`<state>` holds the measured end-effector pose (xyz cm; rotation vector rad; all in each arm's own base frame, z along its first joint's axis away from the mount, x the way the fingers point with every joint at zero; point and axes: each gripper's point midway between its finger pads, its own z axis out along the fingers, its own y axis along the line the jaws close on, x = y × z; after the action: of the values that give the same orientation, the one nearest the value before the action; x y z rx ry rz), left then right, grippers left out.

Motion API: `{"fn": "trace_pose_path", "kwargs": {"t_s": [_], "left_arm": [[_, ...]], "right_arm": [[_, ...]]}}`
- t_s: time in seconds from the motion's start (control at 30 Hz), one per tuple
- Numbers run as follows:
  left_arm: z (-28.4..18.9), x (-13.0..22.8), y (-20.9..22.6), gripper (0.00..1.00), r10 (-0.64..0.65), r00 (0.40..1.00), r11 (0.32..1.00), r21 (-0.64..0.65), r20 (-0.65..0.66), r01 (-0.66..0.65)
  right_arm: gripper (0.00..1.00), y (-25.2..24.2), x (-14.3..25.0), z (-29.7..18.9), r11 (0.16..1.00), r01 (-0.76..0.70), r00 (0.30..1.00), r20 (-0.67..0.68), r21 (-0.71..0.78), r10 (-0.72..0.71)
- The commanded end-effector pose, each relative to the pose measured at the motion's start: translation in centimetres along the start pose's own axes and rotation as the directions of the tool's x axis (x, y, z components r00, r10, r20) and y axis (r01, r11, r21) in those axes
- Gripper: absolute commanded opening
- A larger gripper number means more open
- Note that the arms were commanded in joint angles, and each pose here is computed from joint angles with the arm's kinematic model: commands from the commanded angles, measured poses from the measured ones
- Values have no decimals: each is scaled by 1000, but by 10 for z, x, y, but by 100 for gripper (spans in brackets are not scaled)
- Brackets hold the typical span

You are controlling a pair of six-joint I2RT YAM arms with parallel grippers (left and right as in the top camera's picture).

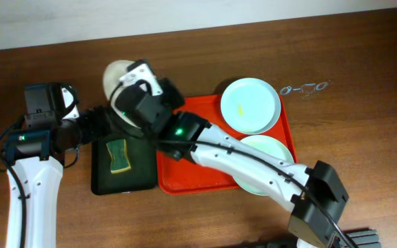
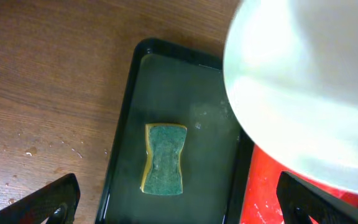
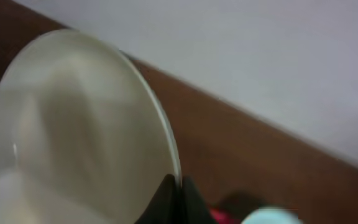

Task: Clean dirty plates on tray and stack at the side
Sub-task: 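Lift the white plate off the red tray with right gripper, then place the white plate on the table at the right side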

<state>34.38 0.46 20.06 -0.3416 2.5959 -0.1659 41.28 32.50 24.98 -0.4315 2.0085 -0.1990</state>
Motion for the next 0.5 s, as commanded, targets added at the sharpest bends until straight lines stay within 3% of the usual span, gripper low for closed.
{"fn": "trace_pose_path", "kwargs": {"t_s": [0.0,0.07,0.13,0.3,0.4,0.47], "left_arm": [[-5,-3,-2,99,-7,1000,1000,12,14,6],[-5,-3,-2,99,-7,1000,1000,12,14,6],[-5,-3,-2,99,-7,1000,1000,12,14,6],[-5,-3,-2,99,-7,1000,1000,12,14,6],[-5,-3,-2,99,-7,1000,1000,12,13,6],[-5,-3,-2,99,-7,1000,1000,12,14,6]], "right_arm": [[4,1,11,12,943,-296,952,-130,-155,277],[4,6,23,19,874,-401,905,-263,-275,333],[4,-3,33,26,816,-497,849,-359,-296,387],[4,-94,46,28,595,-726,668,-559,-345,491],[4,-166,62,25,495,-826,546,-601,-270,584],[4,-227,104,25,484,-866,450,-615,-125,647]]}}
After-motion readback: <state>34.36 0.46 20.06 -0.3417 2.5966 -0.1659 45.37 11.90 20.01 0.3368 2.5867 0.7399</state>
